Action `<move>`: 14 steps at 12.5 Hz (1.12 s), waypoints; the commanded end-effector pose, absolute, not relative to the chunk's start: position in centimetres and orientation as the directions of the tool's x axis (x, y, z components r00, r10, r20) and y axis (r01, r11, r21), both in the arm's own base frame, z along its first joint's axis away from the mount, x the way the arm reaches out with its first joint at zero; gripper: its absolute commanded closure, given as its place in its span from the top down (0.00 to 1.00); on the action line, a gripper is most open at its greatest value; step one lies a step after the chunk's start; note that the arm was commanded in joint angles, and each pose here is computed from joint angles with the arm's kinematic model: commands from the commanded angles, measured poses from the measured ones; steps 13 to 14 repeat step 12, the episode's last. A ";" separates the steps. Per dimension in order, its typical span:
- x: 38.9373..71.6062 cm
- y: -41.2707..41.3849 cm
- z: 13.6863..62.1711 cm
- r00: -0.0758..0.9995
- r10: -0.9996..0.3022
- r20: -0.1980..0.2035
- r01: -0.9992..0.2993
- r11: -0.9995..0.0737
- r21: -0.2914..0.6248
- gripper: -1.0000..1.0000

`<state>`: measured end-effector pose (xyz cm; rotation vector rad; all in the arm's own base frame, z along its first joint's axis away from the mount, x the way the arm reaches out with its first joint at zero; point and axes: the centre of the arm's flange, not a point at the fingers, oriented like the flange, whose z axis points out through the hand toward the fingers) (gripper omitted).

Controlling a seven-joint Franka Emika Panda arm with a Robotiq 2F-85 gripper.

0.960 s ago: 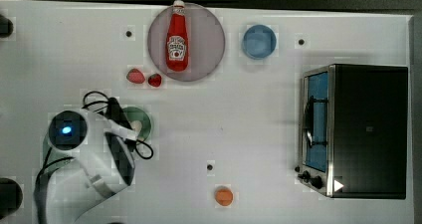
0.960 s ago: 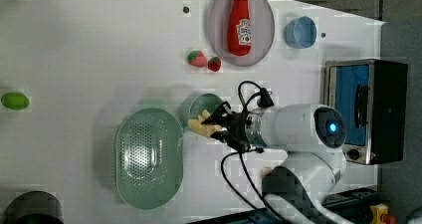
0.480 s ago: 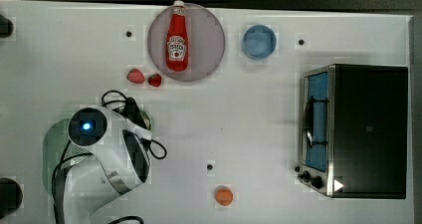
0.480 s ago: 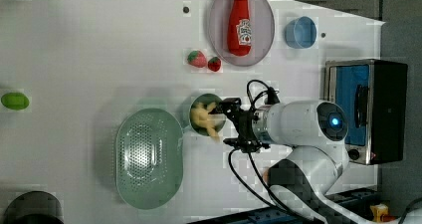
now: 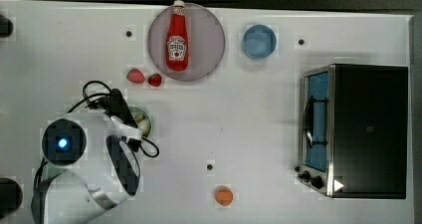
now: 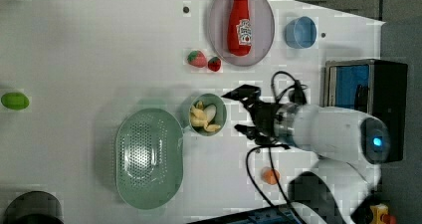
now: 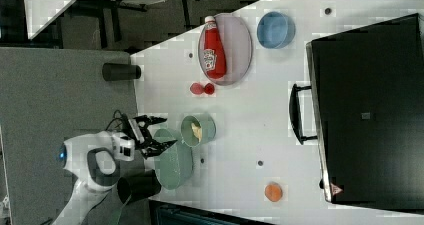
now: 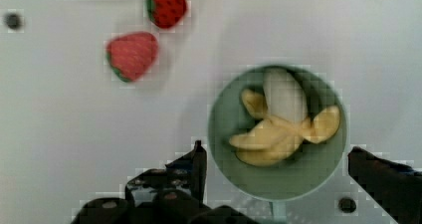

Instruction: Pick Banana and place it in mug.

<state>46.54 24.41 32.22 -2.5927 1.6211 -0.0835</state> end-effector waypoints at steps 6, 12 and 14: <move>50.5 6.3 51.2 0.544 -0.833 0.100 -0.834 -0.550 -0.046 1.00; 50.1 -3.4 57.9 0.622 -0.781 0.053 -0.782 -0.623 -0.002 1.00; 50.1 -3.4 57.9 0.622 -0.781 0.053 -0.782 -0.623 -0.002 1.00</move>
